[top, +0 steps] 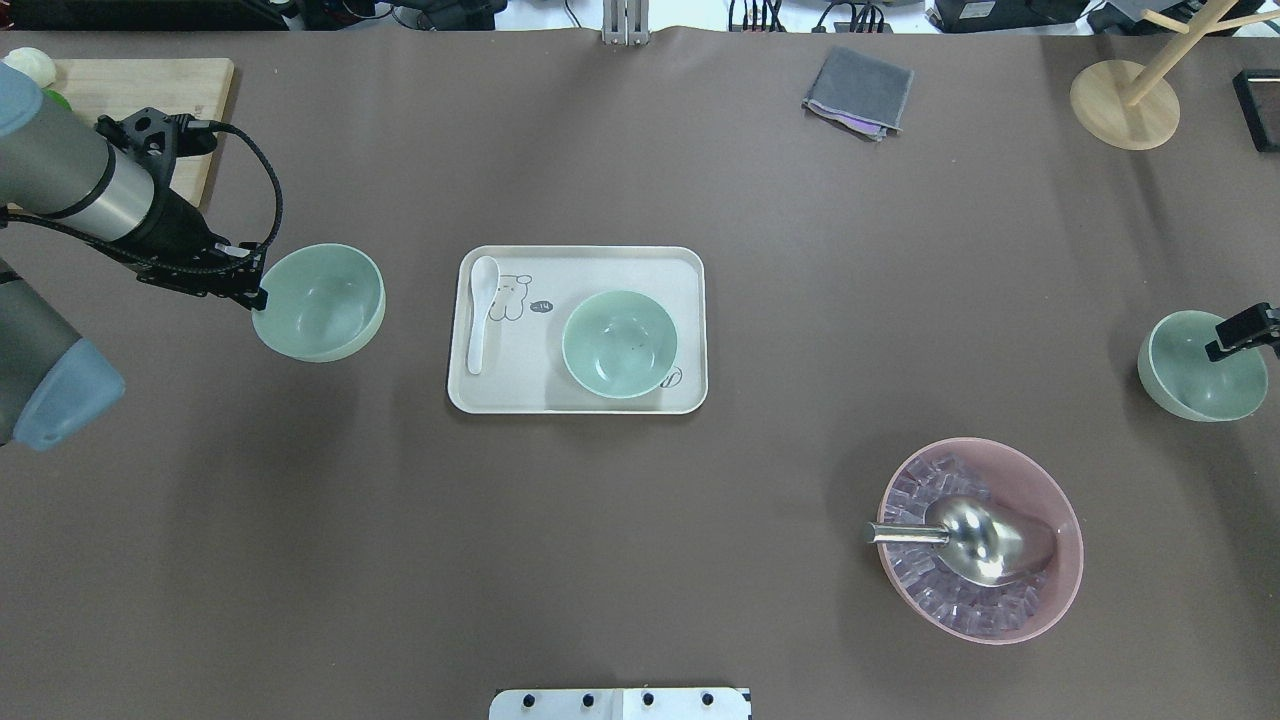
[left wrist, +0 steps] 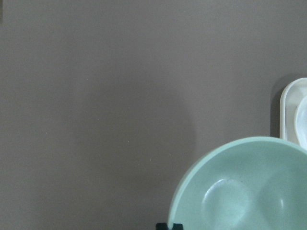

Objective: Stack green bowls together

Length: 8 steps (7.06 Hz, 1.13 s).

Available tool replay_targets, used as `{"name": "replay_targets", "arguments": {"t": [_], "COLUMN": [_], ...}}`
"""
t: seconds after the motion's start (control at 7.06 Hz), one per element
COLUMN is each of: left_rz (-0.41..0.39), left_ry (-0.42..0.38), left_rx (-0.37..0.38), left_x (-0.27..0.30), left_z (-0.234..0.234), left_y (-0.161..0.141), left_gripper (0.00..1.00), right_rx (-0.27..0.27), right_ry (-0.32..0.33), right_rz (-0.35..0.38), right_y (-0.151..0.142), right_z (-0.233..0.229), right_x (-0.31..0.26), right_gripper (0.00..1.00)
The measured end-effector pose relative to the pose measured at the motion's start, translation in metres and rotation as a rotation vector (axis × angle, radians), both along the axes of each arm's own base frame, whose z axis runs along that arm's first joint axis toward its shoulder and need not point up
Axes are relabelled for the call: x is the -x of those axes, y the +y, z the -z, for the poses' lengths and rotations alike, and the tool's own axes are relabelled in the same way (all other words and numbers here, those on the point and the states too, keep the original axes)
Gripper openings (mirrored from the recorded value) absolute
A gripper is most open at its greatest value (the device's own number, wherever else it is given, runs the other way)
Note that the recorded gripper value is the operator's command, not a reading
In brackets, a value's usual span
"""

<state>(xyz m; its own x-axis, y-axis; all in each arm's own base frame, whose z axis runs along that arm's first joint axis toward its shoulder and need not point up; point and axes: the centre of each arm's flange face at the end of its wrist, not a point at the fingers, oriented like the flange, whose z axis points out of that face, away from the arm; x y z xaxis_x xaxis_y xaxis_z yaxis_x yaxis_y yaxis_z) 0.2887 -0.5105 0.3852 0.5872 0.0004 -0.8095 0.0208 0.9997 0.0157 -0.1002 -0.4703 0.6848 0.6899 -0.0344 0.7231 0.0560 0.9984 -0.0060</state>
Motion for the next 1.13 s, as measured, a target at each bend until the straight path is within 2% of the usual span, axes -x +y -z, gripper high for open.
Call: {"name": "replay_targets", "arguments": {"t": [0.42, 0.85, 0.99, 1.13], "left_rz": [0.0, 0.001, 0.001, 0.001], "left_ry": [0.001, 0.003, 0.003, 0.002], "left_rx": [-0.002, -0.003, -0.002, -0.002], "left_x": [0.0, -0.002, -0.004, -0.004], "left_z": [0.001, 0.008, 0.012, 0.014], "left_y": [0.0, -0.003, -0.005, -0.006], "left_gripper": [0.0, 0.0, 0.0, 0.0], "right_rx": [0.008, 0.005, 0.005, 0.005], "right_ry": [0.006, 0.006, 0.007, 0.007], "right_rz": [-0.001, -0.002, -0.002, -0.002], "right_y": [0.012, 0.021, 0.021, 0.022], "right_z": [-0.004, -0.001, -0.001, -0.001], "right_x": [-0.005, -0.009, -0.009, -0.009], "right_gripper": [0.28, 0.27, 0.22, 0.08]}}
